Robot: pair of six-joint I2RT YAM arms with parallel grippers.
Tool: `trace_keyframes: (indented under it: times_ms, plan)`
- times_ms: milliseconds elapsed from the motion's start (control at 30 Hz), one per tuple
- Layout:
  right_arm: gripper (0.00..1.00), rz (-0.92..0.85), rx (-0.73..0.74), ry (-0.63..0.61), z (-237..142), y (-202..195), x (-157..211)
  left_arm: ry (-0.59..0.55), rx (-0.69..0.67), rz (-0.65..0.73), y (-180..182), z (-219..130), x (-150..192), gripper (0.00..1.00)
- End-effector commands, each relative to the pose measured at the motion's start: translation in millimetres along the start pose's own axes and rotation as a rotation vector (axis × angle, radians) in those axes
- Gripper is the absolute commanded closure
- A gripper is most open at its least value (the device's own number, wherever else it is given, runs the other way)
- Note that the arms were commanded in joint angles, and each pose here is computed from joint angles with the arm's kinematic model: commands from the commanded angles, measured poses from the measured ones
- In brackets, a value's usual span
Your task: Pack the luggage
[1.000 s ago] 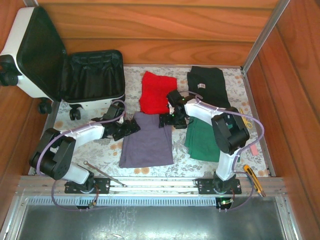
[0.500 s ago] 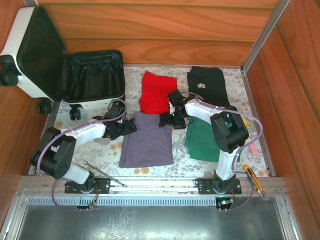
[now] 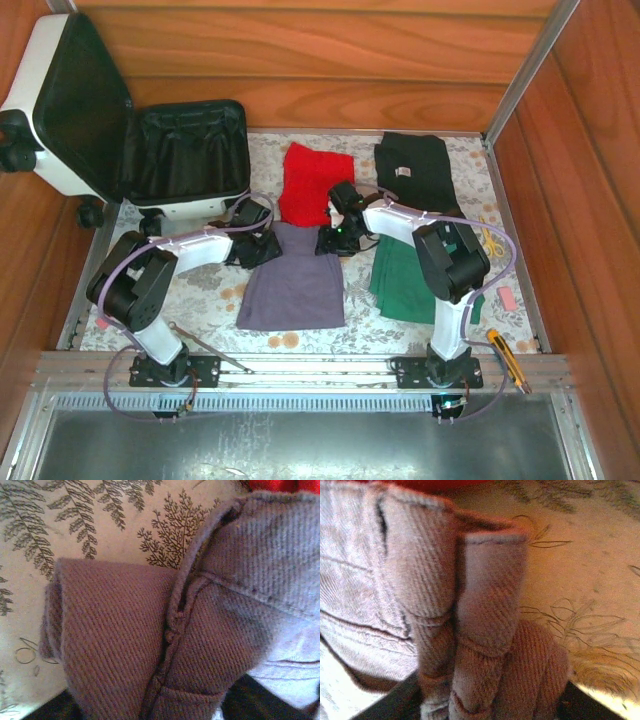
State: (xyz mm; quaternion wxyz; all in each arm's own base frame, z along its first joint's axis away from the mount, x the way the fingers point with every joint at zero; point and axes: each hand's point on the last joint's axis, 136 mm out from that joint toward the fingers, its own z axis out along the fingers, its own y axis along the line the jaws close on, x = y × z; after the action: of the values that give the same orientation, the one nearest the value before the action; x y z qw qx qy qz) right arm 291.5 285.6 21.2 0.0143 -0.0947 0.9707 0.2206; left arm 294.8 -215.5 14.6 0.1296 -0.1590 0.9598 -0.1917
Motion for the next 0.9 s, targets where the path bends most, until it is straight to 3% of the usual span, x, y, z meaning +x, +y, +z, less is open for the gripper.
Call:
trace_keyframes:
  times_ms: [0,67,267,333,533,867]
  plan:
    - [0.60,-0.009,0.038,0.088,25,-7,25,0.151,-0.109,-0.046,37,29,48,0.59]
    - [0.67,-0.028,0.067,0.065,20,-7,21,0.118,-0.067,-0.042,30,26,42,0.74]
    - [1.00,-0.122,0.064,-0.015,-1,16,2,0.001,0.033,0.041,-1,-4,23,0.95]
    - [1.00,-0.156,0.061,-0.058,-10,26,-8,-0.043,0.052,0.067,-6,-17,16,1.00]
    - [1.00,-0.334,0.109,-0.254,-53,55,-44,-0.197,0.050,0.197,-10,-67,-6,1.00]
    - [1.00,-0.505,-0.025,-0.629,-120,119,-99,-0.549,0.052,0.350,-11,-168,-46,1.00]
